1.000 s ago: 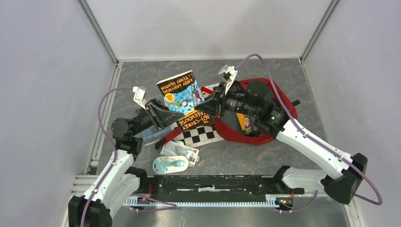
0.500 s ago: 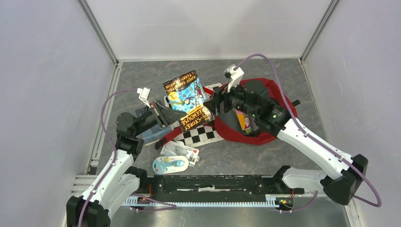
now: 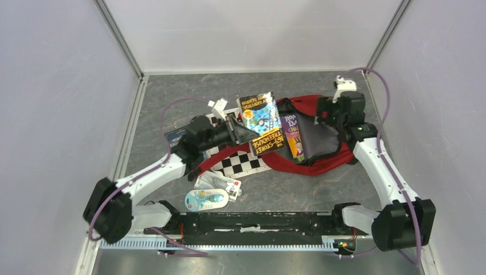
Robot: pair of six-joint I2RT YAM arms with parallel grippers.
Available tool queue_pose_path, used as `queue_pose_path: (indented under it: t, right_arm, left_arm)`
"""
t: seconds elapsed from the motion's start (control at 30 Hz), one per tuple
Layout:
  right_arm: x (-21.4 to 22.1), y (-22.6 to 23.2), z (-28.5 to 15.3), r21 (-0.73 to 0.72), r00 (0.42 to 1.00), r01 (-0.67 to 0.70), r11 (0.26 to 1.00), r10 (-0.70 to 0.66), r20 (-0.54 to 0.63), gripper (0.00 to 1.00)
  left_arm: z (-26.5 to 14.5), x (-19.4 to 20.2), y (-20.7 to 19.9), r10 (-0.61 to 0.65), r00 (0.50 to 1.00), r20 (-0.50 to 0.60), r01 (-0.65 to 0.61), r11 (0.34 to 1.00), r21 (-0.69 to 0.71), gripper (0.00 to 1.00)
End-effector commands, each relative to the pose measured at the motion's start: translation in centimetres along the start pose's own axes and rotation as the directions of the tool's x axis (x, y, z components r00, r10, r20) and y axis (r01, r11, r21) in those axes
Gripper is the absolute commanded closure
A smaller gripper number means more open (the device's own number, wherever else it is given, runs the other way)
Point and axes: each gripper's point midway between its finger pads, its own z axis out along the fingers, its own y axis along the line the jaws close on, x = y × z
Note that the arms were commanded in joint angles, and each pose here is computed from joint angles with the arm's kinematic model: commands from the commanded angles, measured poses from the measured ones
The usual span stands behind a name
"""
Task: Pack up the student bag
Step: Place the book in the student bag.
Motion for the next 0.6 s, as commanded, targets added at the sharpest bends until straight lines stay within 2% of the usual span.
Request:
queue_pose_path:
  t: [0.0,0.17,0.37,0.47,0.5,0.57]
  right_arm:
    - [1.5,-5.9,0.8,0.132,0.999,-0.003,0.991,0.01,-0.051,0.02]
    - [4.0,-8.0,1.4,0.104,0.995,-0.044,0.994,0.053,-0.086,0.02]
    - [4.7,-6.6,2.7,-0.049,0.996,-0.072,0.996,0.07,-0.051,0.02]
    - [5.3,-6.5,3.8,-0.062,0.995,-0.079,0.995,0.075,-0.06,0.02]
    - [5.6,-6.4,4.4,-0.077,0.995,-0.082,0.994,0.077,-0.065,0.04]
    - [5.5,-5.6,5.2,-0.135,0.995,-0.08,0.988,0.072,-0.065,0.17]
  left_arm:
    - [4.2,-2.5,-2.4,0.063,0.995,0.079,-0.065,0.997,0.028,0.98]
    - [7.9,-1.4,0.1,-0.007,0.999,0.053,0.01,0.998,-0.056,0.98]
    - [11.2,-0.1,2.8,-0.075,0.997,0.016,0.076,0.99,-0.116,0.98]
    - [12.3,0.2,3.7,-0.092,0.996,0.002,0.091,0.987,-0.132,0.98]
    - [12.6,0.4,4.1,-0.096,0.995,-0.004,0.095,0.986,-0.139,0.98]
    - [13.1,0.7,4.7,-0.105,0.994,-0.017,0.101,0.984,-0.147,0.98]
